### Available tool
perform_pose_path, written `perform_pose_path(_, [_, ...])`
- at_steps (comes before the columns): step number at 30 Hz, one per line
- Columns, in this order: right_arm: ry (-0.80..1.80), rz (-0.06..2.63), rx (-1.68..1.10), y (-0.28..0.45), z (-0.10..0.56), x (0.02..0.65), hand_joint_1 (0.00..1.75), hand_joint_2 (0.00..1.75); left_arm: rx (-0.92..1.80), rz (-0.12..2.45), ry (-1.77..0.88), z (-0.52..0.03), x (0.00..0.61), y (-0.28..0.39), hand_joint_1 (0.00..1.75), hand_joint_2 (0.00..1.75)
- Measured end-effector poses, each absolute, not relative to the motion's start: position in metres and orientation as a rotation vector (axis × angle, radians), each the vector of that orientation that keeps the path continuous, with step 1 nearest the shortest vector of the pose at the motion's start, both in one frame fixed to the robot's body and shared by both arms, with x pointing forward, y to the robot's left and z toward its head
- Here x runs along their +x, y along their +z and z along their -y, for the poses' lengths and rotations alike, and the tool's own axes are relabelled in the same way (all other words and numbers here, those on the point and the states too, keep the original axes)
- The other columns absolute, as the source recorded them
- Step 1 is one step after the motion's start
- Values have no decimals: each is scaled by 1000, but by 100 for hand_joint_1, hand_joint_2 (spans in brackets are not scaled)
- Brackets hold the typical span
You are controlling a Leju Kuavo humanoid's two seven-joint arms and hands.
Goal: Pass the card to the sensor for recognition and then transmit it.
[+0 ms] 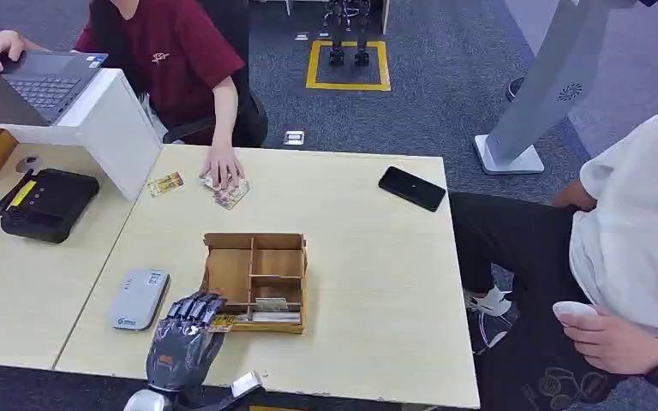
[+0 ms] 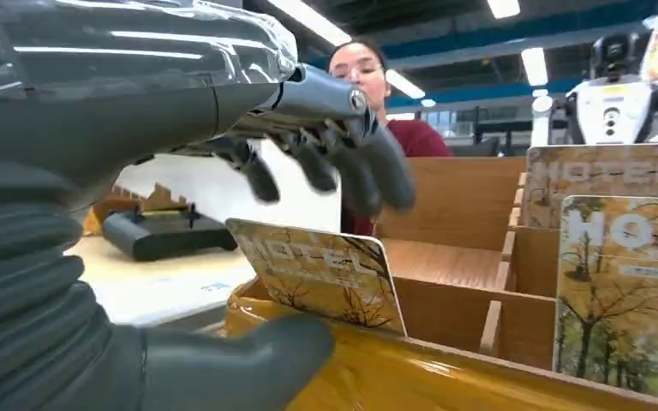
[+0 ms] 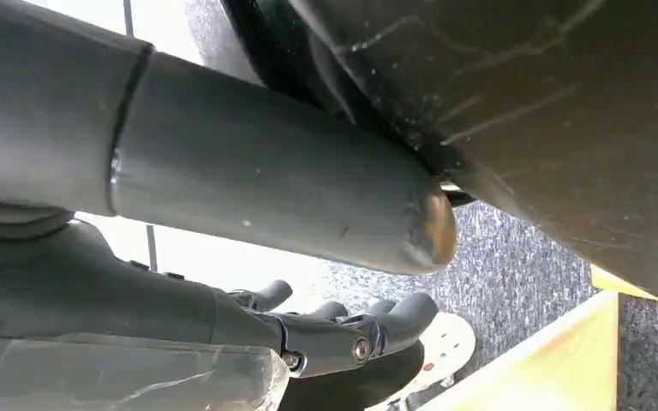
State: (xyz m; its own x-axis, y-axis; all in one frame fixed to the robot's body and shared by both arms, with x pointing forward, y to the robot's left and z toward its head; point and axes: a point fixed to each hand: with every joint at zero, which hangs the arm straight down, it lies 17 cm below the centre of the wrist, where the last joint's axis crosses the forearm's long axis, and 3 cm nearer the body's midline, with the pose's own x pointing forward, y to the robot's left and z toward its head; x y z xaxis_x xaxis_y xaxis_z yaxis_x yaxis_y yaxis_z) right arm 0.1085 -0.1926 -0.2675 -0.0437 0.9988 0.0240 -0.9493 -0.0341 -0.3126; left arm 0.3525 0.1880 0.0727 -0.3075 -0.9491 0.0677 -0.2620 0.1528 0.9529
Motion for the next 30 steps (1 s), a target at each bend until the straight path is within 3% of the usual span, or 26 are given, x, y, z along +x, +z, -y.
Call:
perform_pose_path(19, [1598, 268, -229, -268, 194, 108, 0, 0, 1095, 1736, -1135, -180, 357, 80, 175, 175])
perform_pose_path(30, [1607, 265, -230, -268, 194, 107, 0, 0, 1312, 1994, -883, -192, 379, 215, 175, 175])
